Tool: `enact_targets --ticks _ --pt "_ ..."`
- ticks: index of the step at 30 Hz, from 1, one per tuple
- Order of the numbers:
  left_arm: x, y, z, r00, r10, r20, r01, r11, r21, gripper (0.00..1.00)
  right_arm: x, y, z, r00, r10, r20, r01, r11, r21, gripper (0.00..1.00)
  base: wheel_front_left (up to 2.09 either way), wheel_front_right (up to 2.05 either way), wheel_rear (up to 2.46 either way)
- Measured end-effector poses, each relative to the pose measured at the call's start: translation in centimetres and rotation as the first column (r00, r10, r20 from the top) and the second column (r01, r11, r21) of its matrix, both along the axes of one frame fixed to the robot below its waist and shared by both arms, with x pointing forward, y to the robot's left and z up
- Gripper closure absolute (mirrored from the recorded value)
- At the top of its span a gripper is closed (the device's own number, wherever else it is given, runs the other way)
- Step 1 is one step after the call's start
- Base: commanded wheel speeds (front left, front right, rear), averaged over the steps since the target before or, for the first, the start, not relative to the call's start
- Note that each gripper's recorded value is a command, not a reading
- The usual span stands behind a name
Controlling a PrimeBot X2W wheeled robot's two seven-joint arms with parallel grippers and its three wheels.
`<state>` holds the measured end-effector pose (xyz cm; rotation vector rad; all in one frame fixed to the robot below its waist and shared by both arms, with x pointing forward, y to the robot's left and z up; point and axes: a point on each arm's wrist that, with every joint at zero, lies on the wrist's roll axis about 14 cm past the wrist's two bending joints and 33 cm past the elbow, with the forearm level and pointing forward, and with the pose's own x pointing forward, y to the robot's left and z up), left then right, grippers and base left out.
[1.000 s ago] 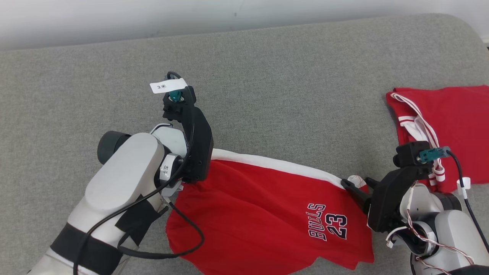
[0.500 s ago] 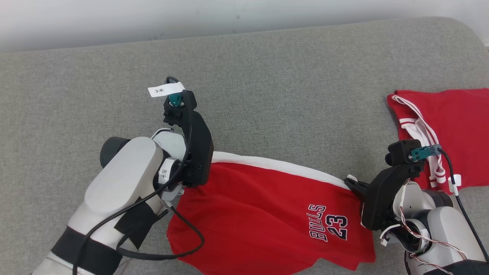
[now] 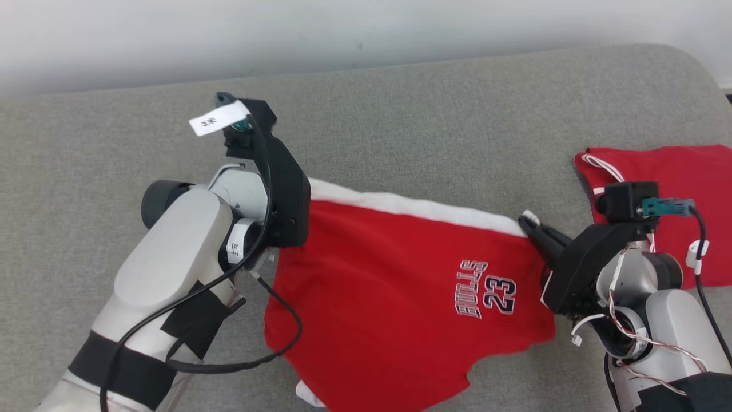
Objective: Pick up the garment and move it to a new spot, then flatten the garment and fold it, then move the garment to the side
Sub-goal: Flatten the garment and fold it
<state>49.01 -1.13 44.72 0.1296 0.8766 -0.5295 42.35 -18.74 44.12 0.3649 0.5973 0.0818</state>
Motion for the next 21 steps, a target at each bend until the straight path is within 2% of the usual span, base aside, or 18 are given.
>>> enact_targets --ticks 6,13,16,21 --pt "1.9 0.4 4.5 0.981 0.081 0.177 -0.063 0.993 -0.102 1.00 1.4 -0.7 3.8 0.987 -0.041 0.155 0.040 0.999 0.011 1.00 0.00 0.00 0.00" --pt "2.6 0.3 10.0 0.927 0.130 0.353 -0.060 0.978 -0.201 1.00 2.7 -0.9 8.6 0.952 -0.066 0.298 0.057 0.998 0.041 1.00 0.00 0.00 0.00" --pt "3.6 0.6 13.3 0.868 0.179 0.463 -0.063 0.965 -0.255 1.00 4.4 0.2 11.1 0.937 -0.010 0.349 0.020 1.000 -0.024 1.00 0.00 0.00 0.00" --pt "4.7 1.3 15.0 0.820 0.232 0.523 -0.076 0.950 -0.303 1.00 6.7 2.3 14.3 0.911 0.063 0.408 -0.041 0.997 -0.064 1.00 0.00 0.00 0.00"
